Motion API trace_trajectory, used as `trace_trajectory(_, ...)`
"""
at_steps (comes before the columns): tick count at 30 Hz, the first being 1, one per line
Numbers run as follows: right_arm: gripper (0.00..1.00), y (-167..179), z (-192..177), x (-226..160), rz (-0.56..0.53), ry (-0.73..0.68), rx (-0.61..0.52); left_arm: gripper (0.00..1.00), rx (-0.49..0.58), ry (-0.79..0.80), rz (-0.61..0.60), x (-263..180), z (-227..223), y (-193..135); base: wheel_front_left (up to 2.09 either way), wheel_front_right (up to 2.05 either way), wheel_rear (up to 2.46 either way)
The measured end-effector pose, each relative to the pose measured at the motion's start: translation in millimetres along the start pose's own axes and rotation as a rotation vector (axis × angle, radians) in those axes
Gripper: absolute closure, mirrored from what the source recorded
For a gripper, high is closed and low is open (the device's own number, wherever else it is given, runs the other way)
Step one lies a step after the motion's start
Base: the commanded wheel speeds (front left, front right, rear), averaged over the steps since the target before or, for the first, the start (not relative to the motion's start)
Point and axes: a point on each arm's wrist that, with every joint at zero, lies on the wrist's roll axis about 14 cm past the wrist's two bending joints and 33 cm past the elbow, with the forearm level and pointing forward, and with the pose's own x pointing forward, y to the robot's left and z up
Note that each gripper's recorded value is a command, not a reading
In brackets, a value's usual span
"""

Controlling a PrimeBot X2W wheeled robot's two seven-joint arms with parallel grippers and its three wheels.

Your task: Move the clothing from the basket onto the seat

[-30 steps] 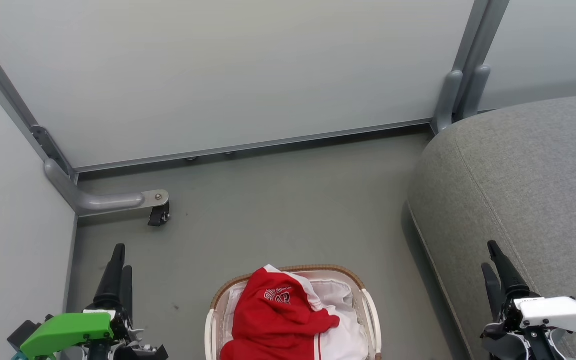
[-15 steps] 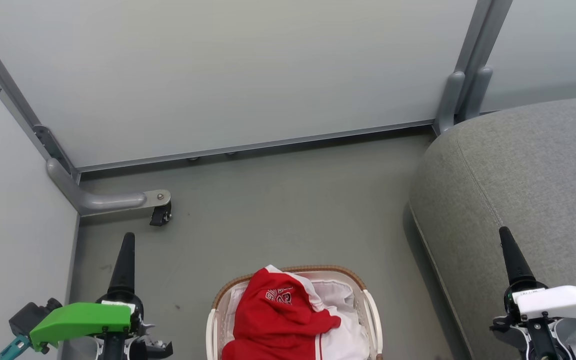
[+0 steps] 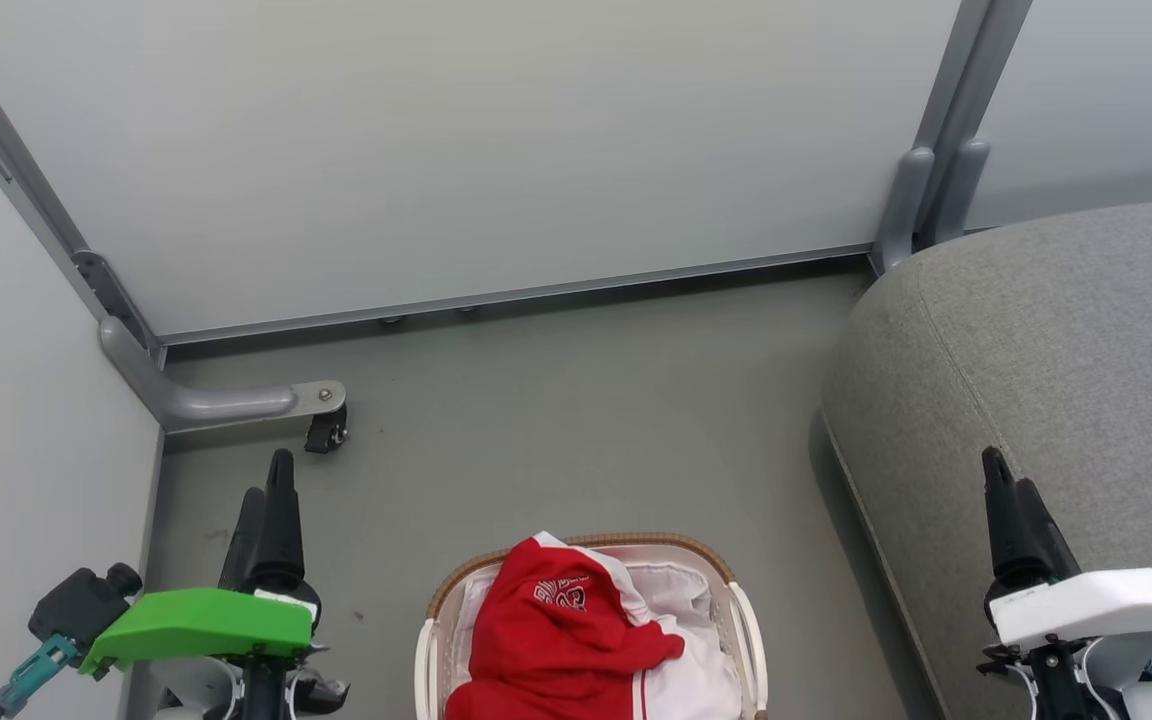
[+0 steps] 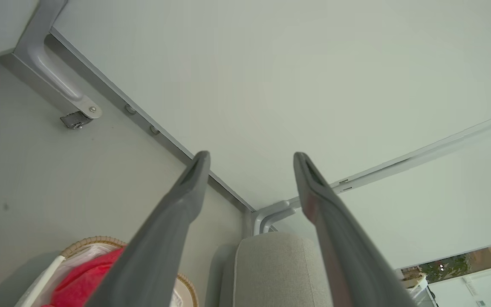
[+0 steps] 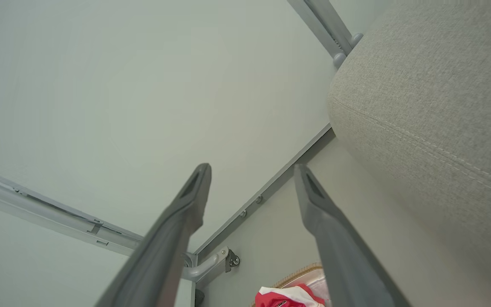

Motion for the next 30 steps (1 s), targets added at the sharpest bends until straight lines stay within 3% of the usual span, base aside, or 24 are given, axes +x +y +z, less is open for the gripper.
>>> trace_trajectory(14, 0.00, 4, -4, -3, 0.027, 0.005, -0.250, 0.00, 0.263, 0.002, -0.010, -5, -6, -1, 0.00, 0.00, 0.00)
trace_trajectory(30, 0.00, 9, -10, -5, 0.064, 0.012, -0.474, 0.00, 0.443, 0.013, 0.001, -12, -14, 7, 0.00, 0.00, 0.00)
